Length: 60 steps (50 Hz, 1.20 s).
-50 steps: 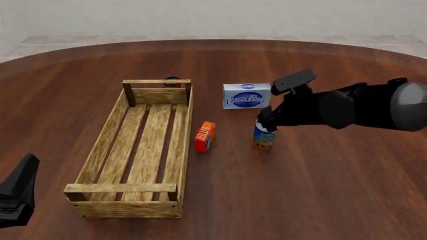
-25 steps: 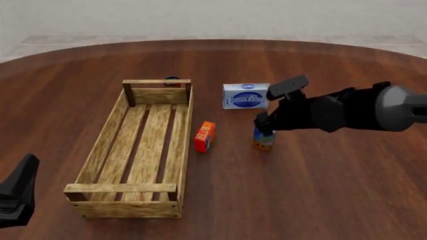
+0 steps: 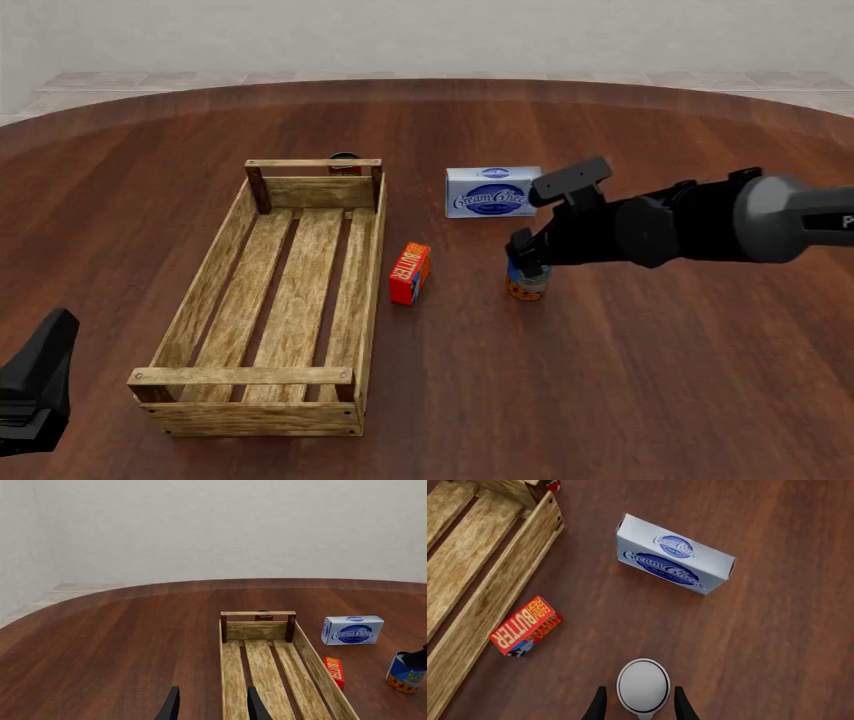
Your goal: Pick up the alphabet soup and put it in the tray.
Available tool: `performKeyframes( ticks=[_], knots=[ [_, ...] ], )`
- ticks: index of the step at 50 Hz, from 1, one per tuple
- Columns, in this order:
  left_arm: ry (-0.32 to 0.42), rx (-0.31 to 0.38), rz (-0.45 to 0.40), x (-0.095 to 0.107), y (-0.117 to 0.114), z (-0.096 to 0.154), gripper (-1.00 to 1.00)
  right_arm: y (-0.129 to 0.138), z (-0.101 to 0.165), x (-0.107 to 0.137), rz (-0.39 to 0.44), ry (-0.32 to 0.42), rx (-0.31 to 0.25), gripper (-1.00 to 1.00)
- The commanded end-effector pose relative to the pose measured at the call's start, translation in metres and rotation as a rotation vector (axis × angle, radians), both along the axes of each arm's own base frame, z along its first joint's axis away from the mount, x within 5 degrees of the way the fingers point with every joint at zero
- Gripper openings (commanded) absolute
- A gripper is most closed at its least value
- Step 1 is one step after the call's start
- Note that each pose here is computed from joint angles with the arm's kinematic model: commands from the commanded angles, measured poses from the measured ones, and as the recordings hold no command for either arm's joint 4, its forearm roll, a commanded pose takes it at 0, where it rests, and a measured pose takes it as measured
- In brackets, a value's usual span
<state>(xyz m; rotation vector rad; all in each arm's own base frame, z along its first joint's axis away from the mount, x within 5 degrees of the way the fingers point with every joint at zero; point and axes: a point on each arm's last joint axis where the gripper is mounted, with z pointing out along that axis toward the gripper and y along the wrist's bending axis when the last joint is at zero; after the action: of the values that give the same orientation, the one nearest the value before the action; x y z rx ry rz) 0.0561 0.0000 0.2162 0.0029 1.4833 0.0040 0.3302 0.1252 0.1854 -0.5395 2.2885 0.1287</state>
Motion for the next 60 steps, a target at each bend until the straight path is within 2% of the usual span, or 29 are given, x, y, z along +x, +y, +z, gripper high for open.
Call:
performKeyframes(
  ticks=[1, 60],
  knots=[
    [0.000, 0.000, 0.000, 0.000, 0.000, -0.001, 1.00, -0.001, -0.006, 0.003, -0.004, 0.009, -0.004, 1.00],
    [-0.001, 0.000, 0.000, 0.000, 0.000, -0.001, 1.00, 0.001, -0.027, 0.014, -0.011, 0.041, -0.014, 1.00]
  ],
)
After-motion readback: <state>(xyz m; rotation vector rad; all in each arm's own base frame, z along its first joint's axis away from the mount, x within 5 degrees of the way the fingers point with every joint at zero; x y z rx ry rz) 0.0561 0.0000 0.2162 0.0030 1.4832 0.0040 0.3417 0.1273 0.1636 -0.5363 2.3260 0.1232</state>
